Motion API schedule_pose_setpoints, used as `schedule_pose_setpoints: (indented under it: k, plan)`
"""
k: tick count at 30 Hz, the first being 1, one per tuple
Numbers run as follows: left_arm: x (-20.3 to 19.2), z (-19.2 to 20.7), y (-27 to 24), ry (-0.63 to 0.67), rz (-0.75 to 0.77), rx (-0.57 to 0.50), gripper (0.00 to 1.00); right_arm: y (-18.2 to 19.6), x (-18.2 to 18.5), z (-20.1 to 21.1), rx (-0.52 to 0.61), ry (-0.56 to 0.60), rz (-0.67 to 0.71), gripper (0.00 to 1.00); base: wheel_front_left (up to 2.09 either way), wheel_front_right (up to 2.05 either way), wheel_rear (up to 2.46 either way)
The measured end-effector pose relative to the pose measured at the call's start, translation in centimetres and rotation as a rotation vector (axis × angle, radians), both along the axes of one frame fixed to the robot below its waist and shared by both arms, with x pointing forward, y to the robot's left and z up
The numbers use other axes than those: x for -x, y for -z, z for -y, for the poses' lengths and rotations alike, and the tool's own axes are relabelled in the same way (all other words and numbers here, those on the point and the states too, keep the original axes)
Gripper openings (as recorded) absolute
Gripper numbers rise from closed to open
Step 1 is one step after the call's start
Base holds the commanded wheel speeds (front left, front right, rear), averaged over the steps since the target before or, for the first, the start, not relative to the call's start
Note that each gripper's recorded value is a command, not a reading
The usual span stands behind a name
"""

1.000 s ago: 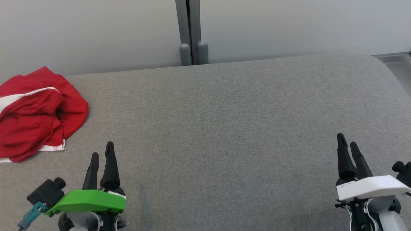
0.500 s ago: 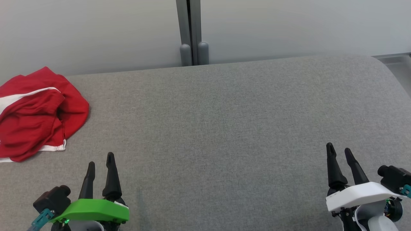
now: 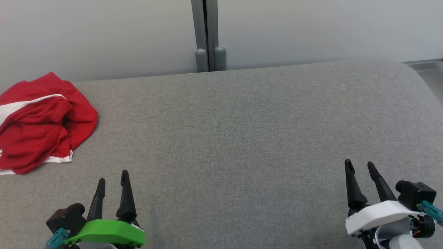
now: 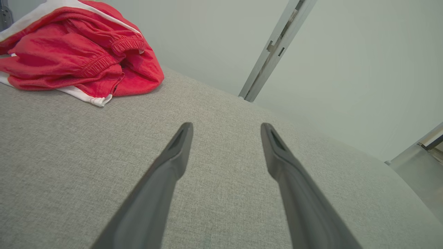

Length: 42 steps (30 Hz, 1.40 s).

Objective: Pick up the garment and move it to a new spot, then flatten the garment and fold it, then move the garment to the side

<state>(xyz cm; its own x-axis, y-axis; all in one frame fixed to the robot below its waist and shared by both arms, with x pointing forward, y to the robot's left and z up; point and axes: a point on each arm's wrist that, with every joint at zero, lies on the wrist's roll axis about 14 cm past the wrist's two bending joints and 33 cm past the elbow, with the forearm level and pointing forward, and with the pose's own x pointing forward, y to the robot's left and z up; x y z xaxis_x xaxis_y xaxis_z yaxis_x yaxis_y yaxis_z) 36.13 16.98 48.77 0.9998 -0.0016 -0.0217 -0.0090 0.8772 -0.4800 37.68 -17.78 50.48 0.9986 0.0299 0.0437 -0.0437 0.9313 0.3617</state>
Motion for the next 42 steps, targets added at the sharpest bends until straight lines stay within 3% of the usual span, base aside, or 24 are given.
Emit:
schedule_pose_setpoints:
  k: [42]
  plan:
    - [1.0, 0.9, 1.6, 0.051, 0.003, -0.226, 1.00, -1.2, 0.2, -2.3, 0.333, -0.081, 0.095, 1.00, 0.00, 0.00, 0.00]
